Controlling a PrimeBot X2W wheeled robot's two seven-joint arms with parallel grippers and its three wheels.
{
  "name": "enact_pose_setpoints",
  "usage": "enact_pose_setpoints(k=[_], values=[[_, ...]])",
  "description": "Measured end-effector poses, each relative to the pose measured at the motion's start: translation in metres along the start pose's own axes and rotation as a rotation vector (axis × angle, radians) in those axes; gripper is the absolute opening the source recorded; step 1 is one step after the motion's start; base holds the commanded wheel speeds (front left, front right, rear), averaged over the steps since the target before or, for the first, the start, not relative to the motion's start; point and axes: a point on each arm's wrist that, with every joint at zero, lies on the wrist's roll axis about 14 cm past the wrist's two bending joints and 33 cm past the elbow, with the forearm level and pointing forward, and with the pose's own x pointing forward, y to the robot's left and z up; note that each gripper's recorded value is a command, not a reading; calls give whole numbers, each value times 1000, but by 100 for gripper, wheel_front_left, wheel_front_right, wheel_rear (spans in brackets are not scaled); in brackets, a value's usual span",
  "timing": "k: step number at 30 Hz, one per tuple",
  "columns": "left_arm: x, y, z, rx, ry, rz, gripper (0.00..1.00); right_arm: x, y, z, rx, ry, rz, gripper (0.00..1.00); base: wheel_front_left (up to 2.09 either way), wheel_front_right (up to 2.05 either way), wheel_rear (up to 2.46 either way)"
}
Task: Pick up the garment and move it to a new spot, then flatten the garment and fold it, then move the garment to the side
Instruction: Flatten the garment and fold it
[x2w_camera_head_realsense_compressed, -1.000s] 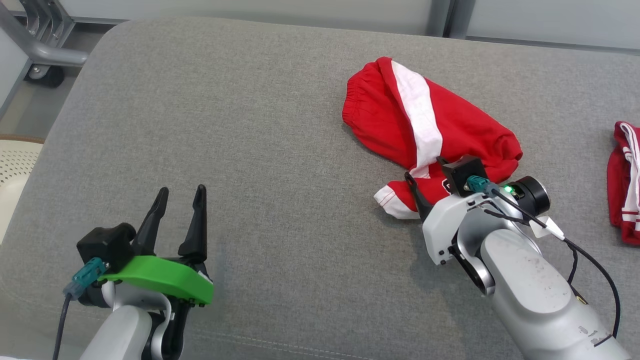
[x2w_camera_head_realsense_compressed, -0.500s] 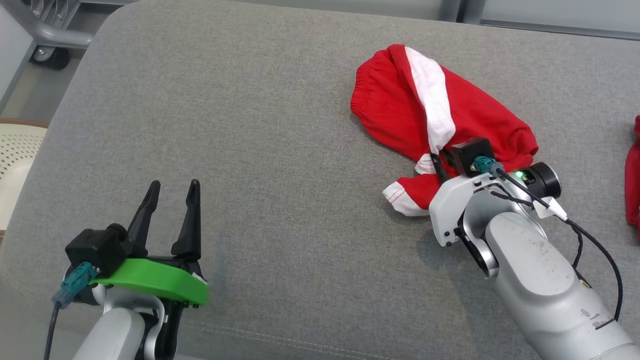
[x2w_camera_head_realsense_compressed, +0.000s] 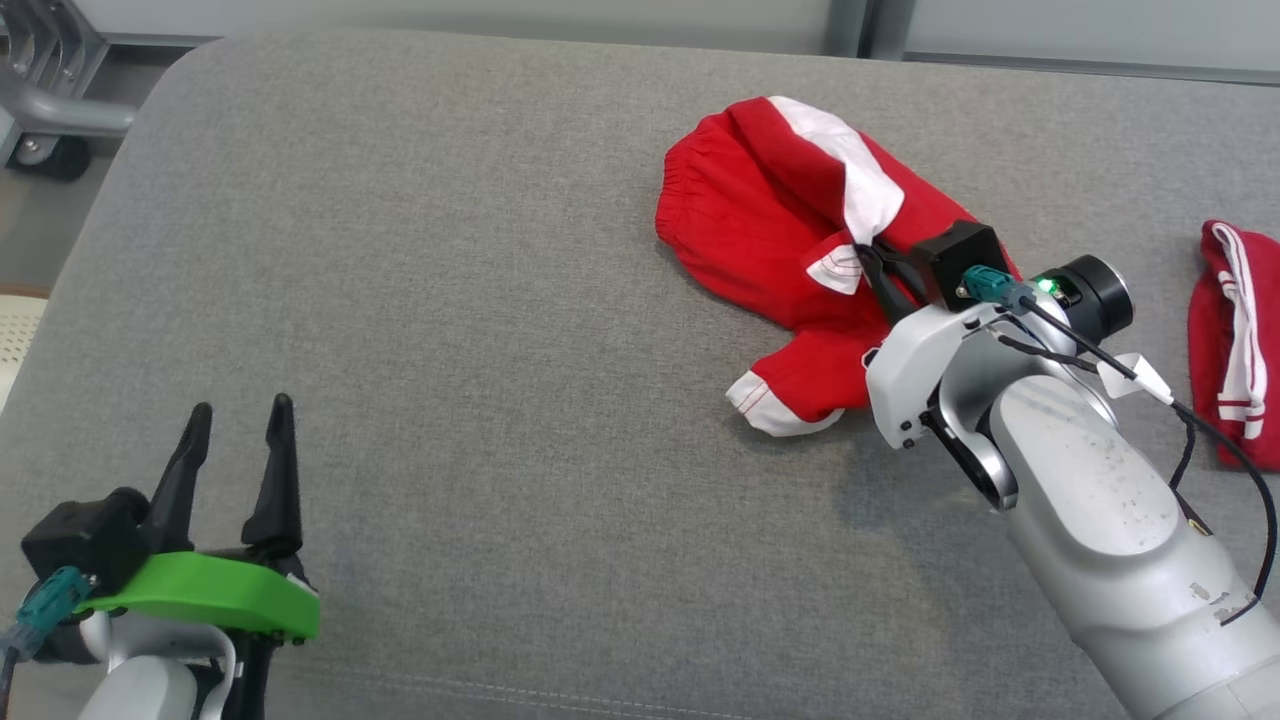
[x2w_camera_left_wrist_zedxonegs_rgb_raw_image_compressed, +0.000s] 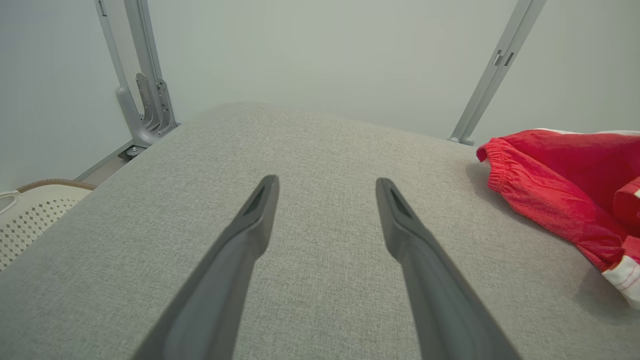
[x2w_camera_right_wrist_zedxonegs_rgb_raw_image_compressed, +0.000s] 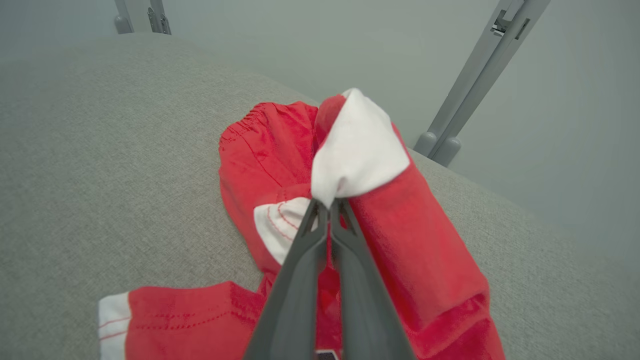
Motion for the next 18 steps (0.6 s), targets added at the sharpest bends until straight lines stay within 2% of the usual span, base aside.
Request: enact_pose_setpoints(k=[4, 7, 10, 14, 18], values=[[-4, 17, -4, 12, 16, 39, 100, -12, 0, 3, -16, 1, 44, 0, 0, 0, 0], [-6, 28, -6, 27, 27, 58, 100, -26, 22, -8, -14, 39, 130, 0, 0, 0, 0], [-2, 32, -2, 40, 20, 61, 100, -50, 52, -37, -3, 128, 206, 0, 0, 0, 0], [5, 23, 3, 42, 6, 27, 100, -95, 85, -94, 48, 318, 271, 0, 0, 0, 0], [13, 8, 5, 43, -3, -24, 100, -128, 86, -120, 58, 410, 272, 0, 0, 0, 0]])
